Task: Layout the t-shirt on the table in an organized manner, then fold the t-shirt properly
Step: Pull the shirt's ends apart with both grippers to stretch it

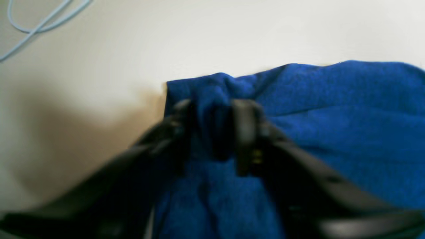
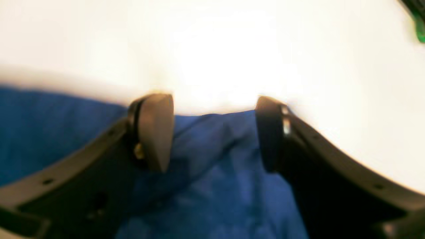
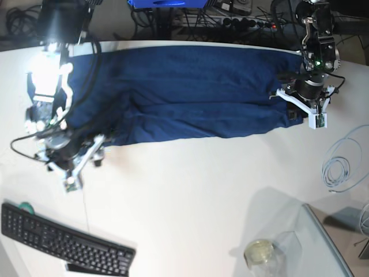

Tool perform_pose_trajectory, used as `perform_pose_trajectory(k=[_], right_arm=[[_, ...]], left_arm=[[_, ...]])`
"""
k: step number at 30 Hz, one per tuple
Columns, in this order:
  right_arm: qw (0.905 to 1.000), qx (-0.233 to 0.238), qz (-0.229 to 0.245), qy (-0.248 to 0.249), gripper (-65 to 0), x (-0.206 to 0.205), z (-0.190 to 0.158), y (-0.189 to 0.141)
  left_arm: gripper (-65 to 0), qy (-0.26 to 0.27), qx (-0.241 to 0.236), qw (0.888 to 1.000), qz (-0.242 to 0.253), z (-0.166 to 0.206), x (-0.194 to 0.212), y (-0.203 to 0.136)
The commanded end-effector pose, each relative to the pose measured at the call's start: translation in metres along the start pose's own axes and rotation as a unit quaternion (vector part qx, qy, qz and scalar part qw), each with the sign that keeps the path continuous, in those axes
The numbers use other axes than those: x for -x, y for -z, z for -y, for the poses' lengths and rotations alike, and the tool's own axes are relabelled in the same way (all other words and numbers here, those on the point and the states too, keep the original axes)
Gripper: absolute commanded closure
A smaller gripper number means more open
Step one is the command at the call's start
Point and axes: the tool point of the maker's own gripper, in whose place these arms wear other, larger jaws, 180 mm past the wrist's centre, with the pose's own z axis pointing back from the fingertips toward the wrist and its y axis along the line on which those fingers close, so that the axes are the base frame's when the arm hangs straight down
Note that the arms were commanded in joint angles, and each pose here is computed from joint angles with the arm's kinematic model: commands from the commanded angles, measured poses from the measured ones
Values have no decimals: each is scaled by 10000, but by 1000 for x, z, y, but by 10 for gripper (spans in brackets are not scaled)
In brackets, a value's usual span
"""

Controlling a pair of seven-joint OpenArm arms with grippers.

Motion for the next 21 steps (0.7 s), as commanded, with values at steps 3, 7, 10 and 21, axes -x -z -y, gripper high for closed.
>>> perform_pose_trajectory(k=[3, 7, 10, 21], right_arm=[[9980, 145, 88, 608, -390, -14, 24, 13], [9928, 410, -136, 1115, -390, -7, 39, 27], [9919, 405, -209, 1186, -390, -4, 38, 31], [9866, 539, -410, 1484, -389, 2, 45, 50]], left_arm=[[-387, 72, -7, 9988, 475, 0, -31, -8], [-499, 165, 35, 9975, 688, 4, -44, -22], [-504, 228, 48, 9973, 692, 6, -41, -32], [-500, -22, -740, 9961, 474, -55, -15, -56]])
